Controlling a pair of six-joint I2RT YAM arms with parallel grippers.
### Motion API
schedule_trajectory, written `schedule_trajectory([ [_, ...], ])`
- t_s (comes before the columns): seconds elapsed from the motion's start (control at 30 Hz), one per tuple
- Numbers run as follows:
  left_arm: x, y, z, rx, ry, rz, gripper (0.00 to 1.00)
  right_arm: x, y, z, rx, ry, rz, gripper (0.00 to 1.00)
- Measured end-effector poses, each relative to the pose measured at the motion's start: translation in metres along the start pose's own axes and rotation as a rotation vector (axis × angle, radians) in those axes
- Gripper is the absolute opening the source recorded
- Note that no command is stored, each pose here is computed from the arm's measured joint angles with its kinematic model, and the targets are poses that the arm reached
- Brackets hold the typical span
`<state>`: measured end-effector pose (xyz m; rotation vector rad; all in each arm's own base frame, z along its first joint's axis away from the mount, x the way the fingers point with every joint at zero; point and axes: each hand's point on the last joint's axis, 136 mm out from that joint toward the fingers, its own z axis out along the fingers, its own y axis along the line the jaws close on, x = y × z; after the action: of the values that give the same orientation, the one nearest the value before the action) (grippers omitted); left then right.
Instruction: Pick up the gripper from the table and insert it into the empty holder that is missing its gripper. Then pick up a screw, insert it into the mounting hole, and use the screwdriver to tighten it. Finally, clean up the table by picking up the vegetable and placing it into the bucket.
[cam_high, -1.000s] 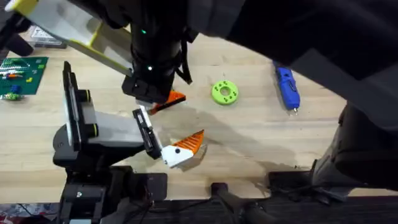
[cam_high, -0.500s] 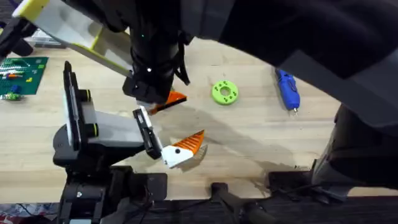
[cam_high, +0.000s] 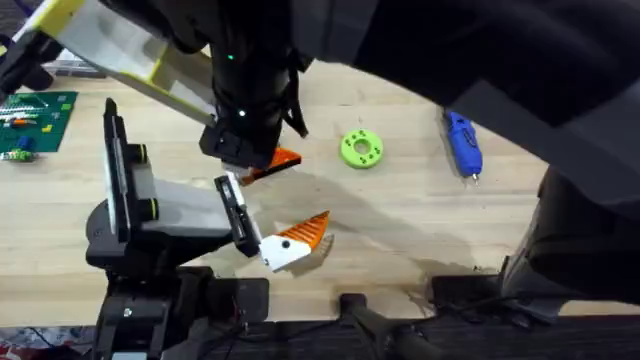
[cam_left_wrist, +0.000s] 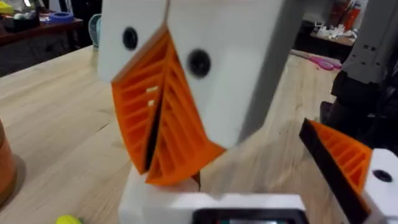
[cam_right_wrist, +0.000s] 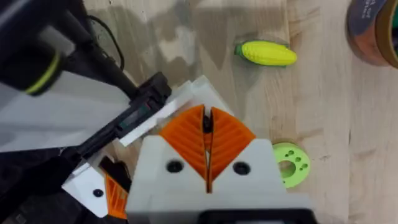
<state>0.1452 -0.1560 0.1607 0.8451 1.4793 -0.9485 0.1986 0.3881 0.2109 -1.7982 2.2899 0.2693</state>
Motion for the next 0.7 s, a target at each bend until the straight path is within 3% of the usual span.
schedule_trajectory([
  [0.7,0.0001,-0.0006,0.0,0.004,0.0,-0.003,0.988,0.0029,0.0016,-0.0008,-0.006,0.011,0.0,0.013],
])
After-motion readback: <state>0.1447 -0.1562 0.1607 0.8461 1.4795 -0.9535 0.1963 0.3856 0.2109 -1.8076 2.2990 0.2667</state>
